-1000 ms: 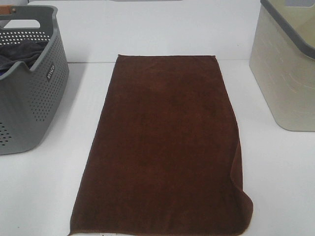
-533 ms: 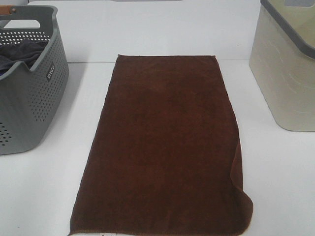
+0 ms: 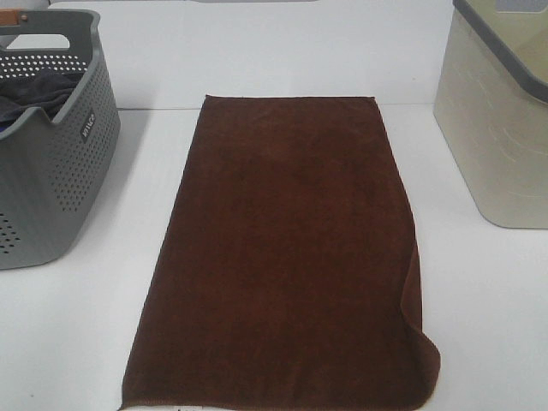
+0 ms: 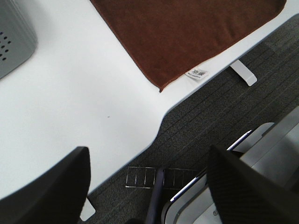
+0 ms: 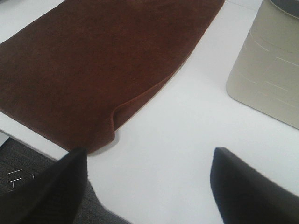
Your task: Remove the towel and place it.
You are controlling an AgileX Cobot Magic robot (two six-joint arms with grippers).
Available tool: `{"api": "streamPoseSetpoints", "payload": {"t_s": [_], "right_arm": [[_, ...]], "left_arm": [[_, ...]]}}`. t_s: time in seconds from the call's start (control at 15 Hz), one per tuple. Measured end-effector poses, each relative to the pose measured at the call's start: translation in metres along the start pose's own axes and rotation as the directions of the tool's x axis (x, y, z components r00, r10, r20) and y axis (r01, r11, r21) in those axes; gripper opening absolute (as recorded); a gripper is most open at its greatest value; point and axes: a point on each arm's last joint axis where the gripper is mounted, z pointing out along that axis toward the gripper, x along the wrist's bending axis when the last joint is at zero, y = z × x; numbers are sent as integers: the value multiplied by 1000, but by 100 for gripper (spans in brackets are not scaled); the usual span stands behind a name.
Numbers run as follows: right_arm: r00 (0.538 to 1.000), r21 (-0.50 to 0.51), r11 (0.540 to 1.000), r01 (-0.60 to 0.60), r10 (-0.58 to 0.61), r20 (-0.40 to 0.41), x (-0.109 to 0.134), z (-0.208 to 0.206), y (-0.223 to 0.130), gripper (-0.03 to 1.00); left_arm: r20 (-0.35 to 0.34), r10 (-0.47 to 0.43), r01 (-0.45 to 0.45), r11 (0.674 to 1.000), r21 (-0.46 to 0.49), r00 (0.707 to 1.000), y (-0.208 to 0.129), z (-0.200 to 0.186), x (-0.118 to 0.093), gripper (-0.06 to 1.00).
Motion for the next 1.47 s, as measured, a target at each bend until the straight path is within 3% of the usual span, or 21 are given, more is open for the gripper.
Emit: {"api": "streamPoseSetpoints", "payload": {"t_s": [0.2,0.67,0.93,1.13,1.33,1.47], "right_arm": [[1000,0,1000,0,0,0,0,0,0,70],[1000,1,1000,-11,11,15,0,0,0,70],[981,1,994,-105,103,163,-2,-1,0,70],[933,-13,980,-197,191,306,-4,-1,-1,70],[874,-33,963,-266,256,413,-5,-2,-2,70],[862,-42,960,-276,267,431,-5,-3,-2,70]], "left_arm": [[32,26,-23,996,-87,999,6,6,-2,67],[30,43,-40,994,-101,999,6,9,-2,67],[30,43,-40,994,-101,999,6,9,-2,67],[28,44,-41,994,-101,999,6,9,-1,67],[-31,-16,12,994,-105,999,7,10,2,67],[-100,-88,76,991,-114,991,7,10,6,67]]}}
